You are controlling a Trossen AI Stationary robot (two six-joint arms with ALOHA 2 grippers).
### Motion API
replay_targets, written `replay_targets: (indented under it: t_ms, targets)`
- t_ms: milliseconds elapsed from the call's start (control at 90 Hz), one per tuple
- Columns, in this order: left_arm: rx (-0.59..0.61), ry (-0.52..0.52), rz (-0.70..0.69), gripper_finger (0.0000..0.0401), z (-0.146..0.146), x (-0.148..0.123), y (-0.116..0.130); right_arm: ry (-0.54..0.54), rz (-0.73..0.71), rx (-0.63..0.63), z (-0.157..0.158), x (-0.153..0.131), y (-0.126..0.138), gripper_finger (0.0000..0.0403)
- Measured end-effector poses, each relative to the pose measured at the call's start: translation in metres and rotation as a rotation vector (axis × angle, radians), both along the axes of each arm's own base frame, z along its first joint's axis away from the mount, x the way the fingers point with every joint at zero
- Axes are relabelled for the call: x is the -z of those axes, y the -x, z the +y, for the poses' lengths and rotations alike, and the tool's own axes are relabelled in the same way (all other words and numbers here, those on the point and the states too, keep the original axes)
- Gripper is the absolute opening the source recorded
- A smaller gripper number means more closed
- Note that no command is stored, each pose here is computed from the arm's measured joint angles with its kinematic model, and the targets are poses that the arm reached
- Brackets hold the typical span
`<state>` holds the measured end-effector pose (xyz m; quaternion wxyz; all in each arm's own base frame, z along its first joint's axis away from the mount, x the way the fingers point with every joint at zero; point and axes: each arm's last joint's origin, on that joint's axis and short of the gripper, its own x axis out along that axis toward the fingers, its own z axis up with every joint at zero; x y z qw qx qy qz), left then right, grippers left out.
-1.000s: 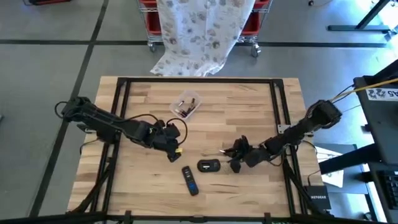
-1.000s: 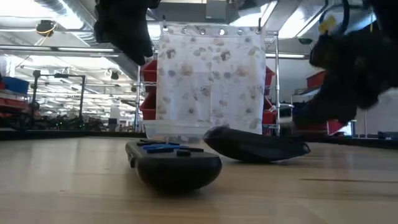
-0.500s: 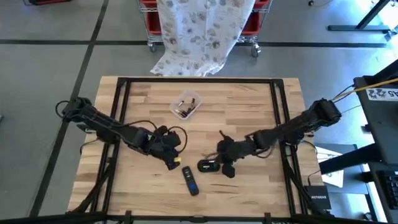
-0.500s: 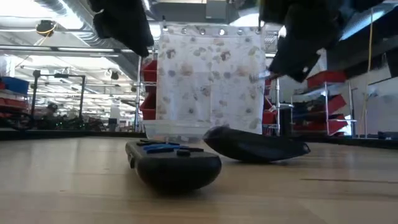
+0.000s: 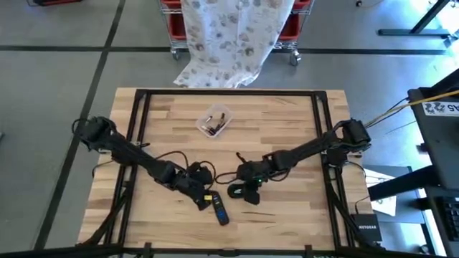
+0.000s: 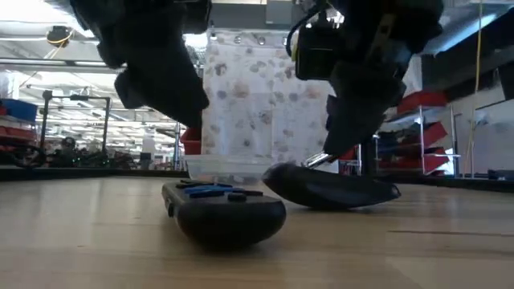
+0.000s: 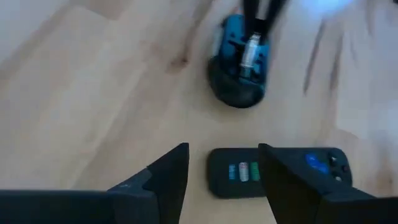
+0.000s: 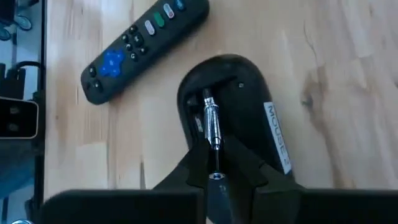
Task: Insert battery
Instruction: Insert the silver battery into the mouse
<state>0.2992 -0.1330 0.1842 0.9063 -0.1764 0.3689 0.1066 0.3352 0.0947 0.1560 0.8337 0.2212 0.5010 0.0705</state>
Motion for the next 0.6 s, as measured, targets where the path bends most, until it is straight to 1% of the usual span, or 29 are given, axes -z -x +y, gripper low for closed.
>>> replay_targets:
  t_ms: [122, 289, 600]
  targets:
    - [0.032, -0.025, -0.013, 0.0172, -0.003, 0.011, -0.008, 0.003, 0.041, 0.023, -0.002, 0.001, 0.001, 0.0006]
    - [0.054, -0.025, -0.053, 0.0172, -0.008, 0.023, -0.017, 0.005, 0.044, 0.042, -0.003, 0.0, 0.0, 0.0006]
    - [0.044, -0.046, -0.031, 0.0172, -0.001, 0.046, -0.029, 0.027, 0.035, 0.096, -0.006, 0.0, -0.001, 0.0006]
